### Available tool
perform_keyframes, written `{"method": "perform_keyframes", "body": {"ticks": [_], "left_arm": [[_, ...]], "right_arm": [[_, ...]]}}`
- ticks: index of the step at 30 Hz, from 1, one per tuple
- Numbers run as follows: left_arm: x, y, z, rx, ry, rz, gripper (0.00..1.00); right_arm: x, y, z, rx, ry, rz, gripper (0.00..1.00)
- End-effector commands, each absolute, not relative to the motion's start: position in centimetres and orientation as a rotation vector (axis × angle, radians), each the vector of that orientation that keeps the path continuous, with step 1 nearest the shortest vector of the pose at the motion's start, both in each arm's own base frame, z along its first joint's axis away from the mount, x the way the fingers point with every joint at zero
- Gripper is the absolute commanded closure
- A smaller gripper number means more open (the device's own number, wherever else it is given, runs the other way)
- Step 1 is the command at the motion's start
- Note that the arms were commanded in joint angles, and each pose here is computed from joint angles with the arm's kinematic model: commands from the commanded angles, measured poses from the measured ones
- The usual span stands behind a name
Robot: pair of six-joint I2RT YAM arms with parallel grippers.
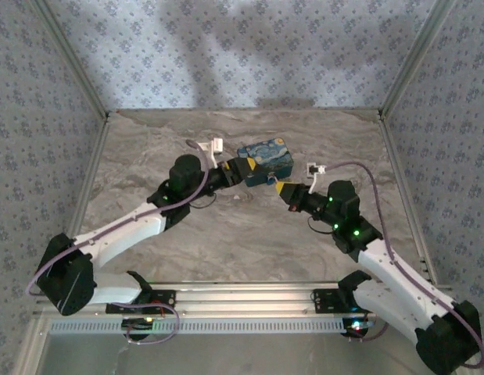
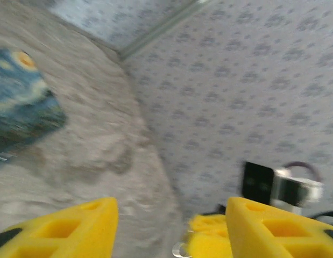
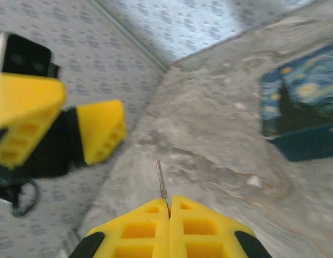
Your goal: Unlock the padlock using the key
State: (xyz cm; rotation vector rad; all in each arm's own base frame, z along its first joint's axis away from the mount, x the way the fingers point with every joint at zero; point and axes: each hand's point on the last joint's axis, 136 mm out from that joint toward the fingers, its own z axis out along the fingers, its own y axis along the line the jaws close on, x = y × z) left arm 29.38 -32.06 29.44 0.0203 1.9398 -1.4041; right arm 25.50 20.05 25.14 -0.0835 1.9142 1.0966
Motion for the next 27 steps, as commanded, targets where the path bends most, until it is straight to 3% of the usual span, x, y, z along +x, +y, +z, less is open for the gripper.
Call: {"method": "perform_keyframes", "body": {"ticks": [1, 15, 27], "left_arm": [[29.8, -30.8, 26.8, 0.173, 2.114, -1.095, 0.40], [36.6, -35.5, 20.7, 0.516, 2.339, -0.599, 0.34], [39.1, -44.1, 16.7, 0.751, 2.373, -0.541, 0.33]], "right_arm": [[25.1, 16.2, 22.5, -0.066, 2.067, 0.776, 1.00], [22.0, 8.2, 18.9, 0.130, 2.297, 0.314, 1.00], [21.4, 6.6, 17.9, 0.151, 2.338, 0.201, 1.00]]}}
